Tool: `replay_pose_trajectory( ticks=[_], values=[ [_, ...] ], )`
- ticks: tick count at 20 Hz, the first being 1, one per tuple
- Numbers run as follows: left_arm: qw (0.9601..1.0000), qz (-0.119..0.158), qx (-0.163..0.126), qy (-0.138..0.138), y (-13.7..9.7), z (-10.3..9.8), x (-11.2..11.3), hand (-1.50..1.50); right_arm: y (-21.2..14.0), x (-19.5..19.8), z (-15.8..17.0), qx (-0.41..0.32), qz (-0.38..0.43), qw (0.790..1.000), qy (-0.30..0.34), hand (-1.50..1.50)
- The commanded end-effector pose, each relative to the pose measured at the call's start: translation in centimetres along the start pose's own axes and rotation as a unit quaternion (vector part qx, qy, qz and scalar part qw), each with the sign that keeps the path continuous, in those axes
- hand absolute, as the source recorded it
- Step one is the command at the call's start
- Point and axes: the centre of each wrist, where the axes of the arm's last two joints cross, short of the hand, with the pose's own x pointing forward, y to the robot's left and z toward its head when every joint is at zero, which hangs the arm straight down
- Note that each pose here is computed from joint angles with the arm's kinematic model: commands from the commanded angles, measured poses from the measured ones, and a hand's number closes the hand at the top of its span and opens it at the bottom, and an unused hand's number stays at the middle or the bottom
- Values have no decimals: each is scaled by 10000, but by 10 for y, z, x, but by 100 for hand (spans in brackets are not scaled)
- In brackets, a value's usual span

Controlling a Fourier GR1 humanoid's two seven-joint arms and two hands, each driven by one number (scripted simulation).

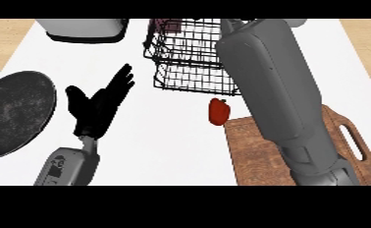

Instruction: Pick the pear from the cutting board and place it in the tiered basket

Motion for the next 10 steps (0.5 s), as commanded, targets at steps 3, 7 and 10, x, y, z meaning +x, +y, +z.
replay_pose_trajectory(
  ticks=[3, 7, 10],
  values=[
    [10000, -45, -78, -23, -5, -9, 2, 0, 13, -15, -25, -98, -1469, 9885, 334, 150],
    [9998, -115, -164, -63, -13, -6, -1, 0, 46, -24, -27, 229, -1787, 9835, 166, -150],
    [9994, -5, -307, -131, -22, -14, 19, 0, 56, -13, -26, 260, -1980, 9799, 10, -150]
  ],
)
